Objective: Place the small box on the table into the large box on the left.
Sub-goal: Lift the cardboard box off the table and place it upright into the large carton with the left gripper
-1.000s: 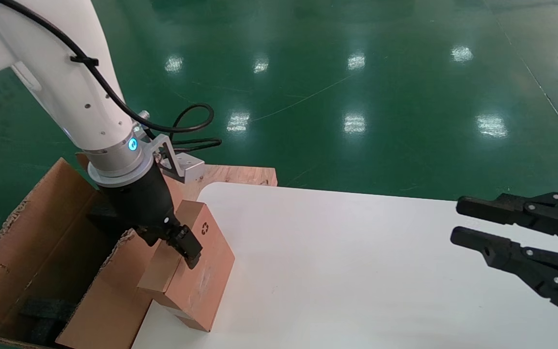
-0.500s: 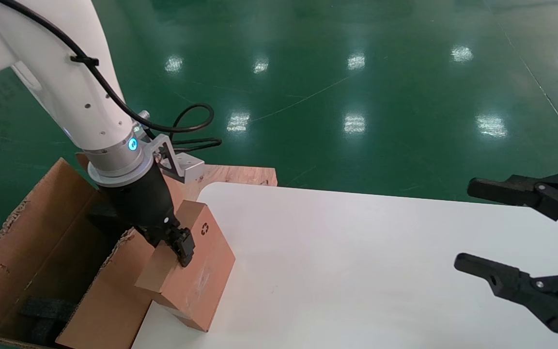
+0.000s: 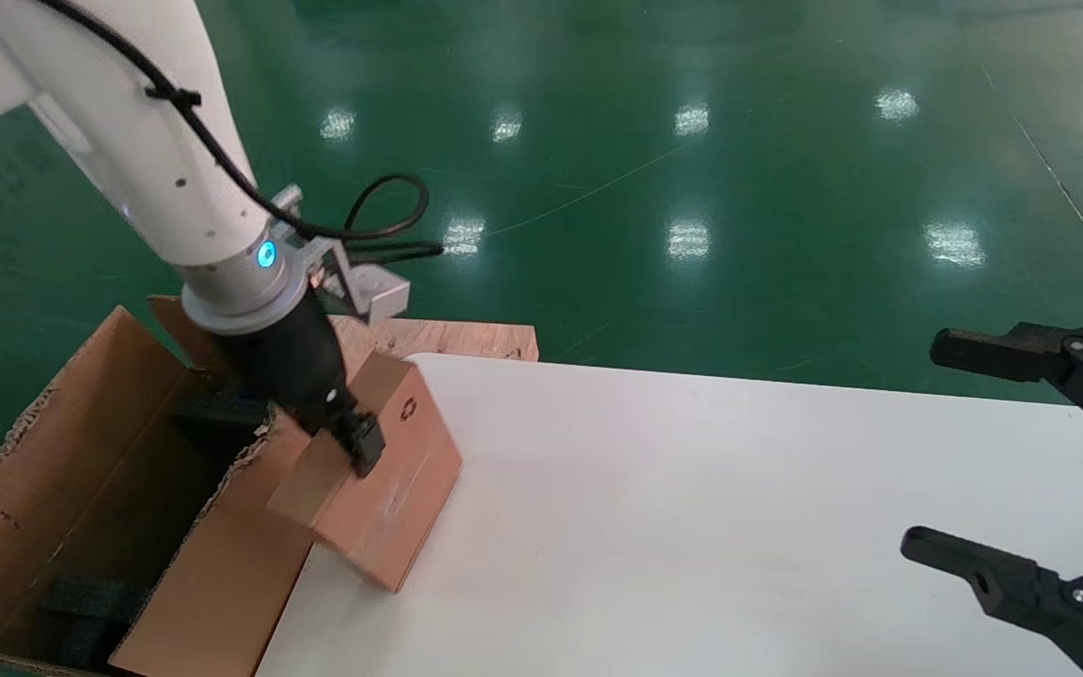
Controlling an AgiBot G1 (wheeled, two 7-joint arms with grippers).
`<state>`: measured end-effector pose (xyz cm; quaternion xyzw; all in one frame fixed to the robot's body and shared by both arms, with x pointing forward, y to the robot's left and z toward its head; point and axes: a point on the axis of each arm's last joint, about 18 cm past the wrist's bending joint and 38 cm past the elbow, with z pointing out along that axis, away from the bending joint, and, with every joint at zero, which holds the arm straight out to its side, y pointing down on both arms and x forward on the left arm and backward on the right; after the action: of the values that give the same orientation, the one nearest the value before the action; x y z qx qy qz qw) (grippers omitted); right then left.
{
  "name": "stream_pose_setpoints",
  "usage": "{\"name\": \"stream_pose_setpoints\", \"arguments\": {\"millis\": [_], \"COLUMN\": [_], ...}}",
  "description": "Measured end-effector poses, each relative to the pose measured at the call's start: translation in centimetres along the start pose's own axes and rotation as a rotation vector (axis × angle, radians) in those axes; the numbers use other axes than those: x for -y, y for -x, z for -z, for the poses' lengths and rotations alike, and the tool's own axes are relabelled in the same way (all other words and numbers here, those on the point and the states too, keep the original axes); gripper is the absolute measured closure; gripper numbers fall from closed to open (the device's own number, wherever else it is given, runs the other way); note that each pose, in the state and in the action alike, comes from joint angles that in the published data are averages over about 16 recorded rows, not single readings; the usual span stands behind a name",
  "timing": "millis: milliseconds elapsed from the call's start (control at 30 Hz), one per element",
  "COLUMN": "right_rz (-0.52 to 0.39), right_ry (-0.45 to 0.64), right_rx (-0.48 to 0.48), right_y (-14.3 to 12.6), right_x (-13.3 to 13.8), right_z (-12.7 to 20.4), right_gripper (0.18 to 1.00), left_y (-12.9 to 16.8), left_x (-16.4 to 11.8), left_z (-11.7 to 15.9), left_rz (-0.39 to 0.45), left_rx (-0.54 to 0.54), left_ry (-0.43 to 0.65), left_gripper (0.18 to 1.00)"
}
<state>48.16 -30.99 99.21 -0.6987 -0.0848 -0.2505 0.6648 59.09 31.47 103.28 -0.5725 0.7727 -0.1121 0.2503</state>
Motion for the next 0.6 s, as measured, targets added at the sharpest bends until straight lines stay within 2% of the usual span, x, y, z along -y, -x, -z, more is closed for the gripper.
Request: {"name": "stream_pose_setpoints", "arguments": {"millis": [267,433,600], "right_rz": [0.0,0.0,0.0], "right_ry": [0.0,0.0,0.0], "right_rx": [0.0,0.0,0.0], "right_y": [0.0,0.0,0.0], "right_x": [0.0,0.0,0.0], "right_z": [0.0,0.0,0.0], "right_gripper": [0.211,0.189,0.18], "left_y": [3.3,6.2,8.9], "left_x": [6.1,8.9,9.9], "left_z": [3.8,8.1,13.0], "left_rz": [-0.06,-0.081,-0.08], "left_rx": [0.113,0.214,0.307], "left_ry": [-0.24,-0.376,-0.46], "left_gripper": [0.709,0.711,0.713]}}
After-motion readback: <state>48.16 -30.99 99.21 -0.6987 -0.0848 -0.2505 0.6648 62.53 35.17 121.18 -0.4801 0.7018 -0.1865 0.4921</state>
